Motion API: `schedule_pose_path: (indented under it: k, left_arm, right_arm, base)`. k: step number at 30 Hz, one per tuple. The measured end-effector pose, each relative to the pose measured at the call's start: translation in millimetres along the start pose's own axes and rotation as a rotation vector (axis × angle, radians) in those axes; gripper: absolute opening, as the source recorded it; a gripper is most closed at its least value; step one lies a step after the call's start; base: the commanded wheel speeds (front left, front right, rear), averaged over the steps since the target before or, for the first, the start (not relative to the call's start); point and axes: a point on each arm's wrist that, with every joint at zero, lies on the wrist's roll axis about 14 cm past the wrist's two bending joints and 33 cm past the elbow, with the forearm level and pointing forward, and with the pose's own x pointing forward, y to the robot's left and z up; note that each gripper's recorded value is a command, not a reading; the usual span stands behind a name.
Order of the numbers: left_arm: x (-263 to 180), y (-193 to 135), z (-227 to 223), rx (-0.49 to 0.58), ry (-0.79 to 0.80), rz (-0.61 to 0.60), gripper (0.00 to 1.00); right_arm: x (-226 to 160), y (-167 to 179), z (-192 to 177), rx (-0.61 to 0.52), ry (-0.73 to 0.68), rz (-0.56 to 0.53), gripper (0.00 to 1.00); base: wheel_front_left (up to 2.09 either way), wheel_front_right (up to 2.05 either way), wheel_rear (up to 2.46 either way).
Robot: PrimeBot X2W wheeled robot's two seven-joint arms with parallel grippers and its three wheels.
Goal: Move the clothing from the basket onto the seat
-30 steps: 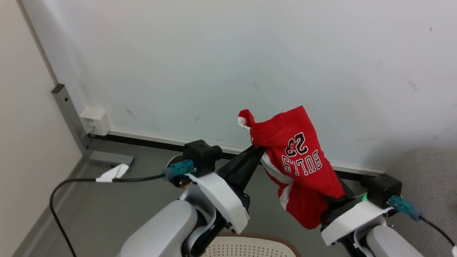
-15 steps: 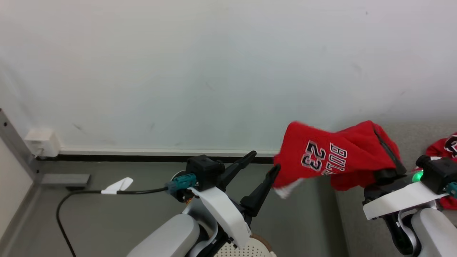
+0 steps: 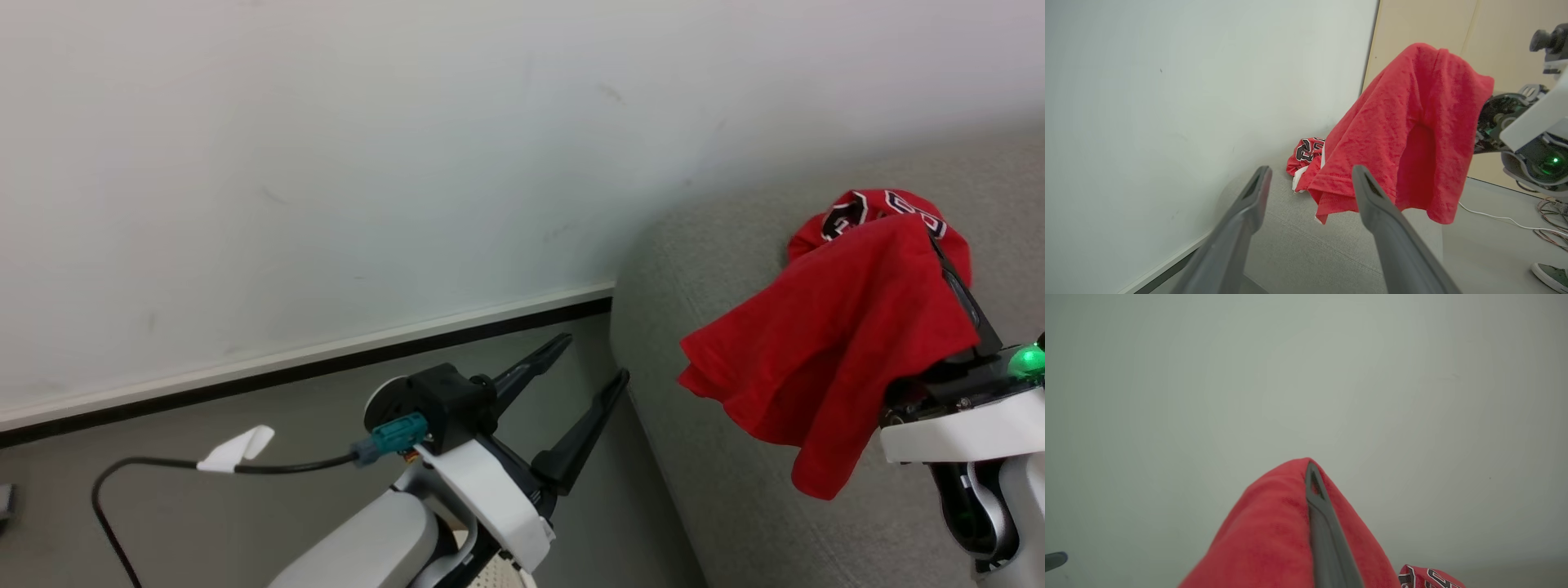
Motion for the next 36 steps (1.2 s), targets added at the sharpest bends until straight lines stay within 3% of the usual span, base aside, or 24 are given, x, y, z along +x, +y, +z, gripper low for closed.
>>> schedule_pose_path:
  k: [11,21,27,36]
  left_arm:
    - [46,-39,-41,-0.038,0.033,-0.196,1.0]
    - [66,-54,-73,-0.093,0.075,-0.28,1.0]
    - [70,-39,-87,-0.122,0.091,-0.261,1.0]
    - [71,13,-118,-0.136,0.124,-0.195,1.0]
  right_arm:
    - [-55,-69,23,-0.104,-0.002,-0.23,0.0]
    - [-79,-95,16,-0.161,0.052,-0.34,0.0]
    - [-66,-107,3,-0.174,0.079,-0.359,0.0]
    - [-1,-141,-16,-0.23,0.079,-0.345,0.0]
  base:
    - [0.0,0.0,0.0]
    - [0.0,0.0,0.0]
    - [0.0,0.0,0.0]
    - [0.0,0.0,0.0]
